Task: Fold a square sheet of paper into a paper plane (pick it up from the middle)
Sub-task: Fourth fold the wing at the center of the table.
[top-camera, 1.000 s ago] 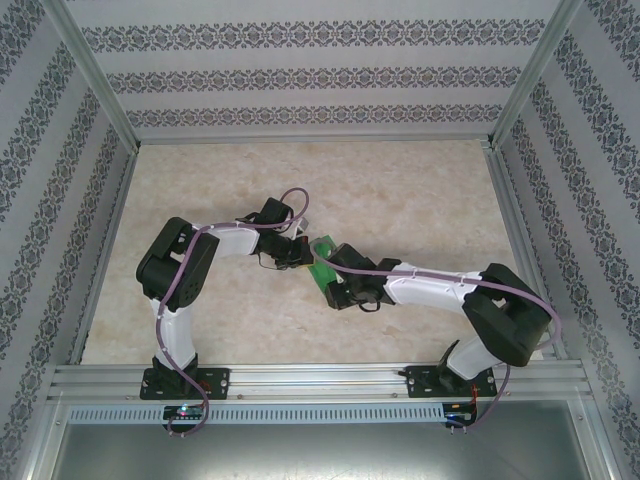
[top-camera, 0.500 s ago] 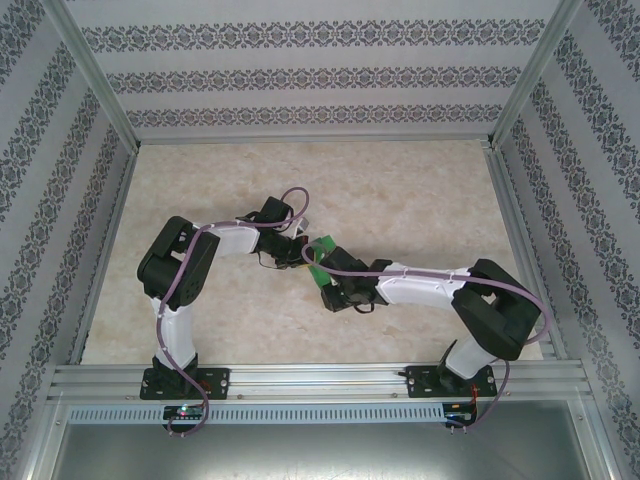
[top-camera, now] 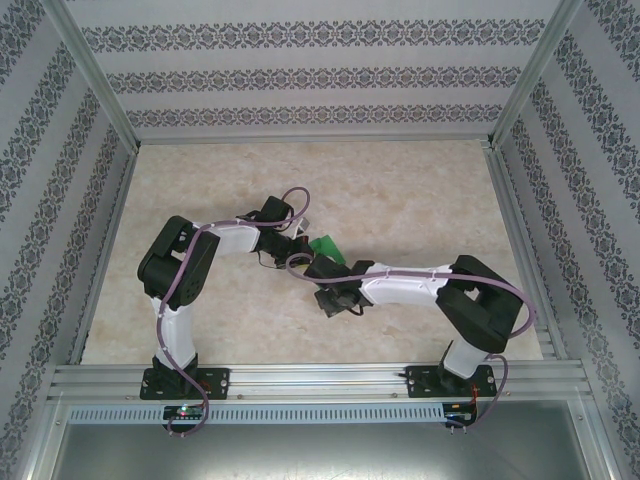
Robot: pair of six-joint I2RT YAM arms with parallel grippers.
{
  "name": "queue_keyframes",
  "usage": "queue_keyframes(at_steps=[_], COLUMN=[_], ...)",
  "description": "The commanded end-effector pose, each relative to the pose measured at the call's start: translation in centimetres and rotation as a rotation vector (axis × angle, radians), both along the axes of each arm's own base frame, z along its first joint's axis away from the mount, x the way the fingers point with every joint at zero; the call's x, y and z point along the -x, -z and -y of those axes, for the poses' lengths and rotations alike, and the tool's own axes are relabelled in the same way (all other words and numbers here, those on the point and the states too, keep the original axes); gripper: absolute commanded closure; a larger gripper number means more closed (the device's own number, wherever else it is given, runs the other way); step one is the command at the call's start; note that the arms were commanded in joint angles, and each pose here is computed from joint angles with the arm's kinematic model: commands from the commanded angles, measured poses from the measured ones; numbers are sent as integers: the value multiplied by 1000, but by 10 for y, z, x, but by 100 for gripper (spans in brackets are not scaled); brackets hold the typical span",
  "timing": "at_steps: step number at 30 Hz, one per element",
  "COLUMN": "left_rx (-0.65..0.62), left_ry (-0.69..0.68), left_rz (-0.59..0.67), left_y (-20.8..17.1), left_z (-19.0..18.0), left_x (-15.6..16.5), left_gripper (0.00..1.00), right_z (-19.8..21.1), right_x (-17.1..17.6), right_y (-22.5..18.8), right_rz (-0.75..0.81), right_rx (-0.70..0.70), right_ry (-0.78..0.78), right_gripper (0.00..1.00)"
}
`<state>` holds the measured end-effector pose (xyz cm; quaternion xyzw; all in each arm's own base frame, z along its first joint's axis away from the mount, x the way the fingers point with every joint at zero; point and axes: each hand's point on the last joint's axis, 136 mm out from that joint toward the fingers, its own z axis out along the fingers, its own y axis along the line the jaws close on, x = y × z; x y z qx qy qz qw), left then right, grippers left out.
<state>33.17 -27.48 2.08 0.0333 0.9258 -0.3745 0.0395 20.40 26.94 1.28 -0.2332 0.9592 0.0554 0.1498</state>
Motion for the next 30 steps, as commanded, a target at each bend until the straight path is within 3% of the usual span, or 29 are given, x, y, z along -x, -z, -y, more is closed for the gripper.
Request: queue_keyframes(at_steps=[1, 14, 30], left_rx=[-61, -68, -99], left_ry=[-2, -2, -2], left_rz=[-40, -35, -40], left_y=[12, 6, 8], left_z=[-15, -22, -34], left_x=[4, 2, 2], left_gripper=[100, 100, 100], right_z=[8, 12, 12], right_x=[-2, 3, 6], right_y=[3, 14, 17], right_rz=[32, 45, 43], right_rx=[104, 270, 255], right_ry=[-30, -87, -92], right_gripper=[86, 91, 92])
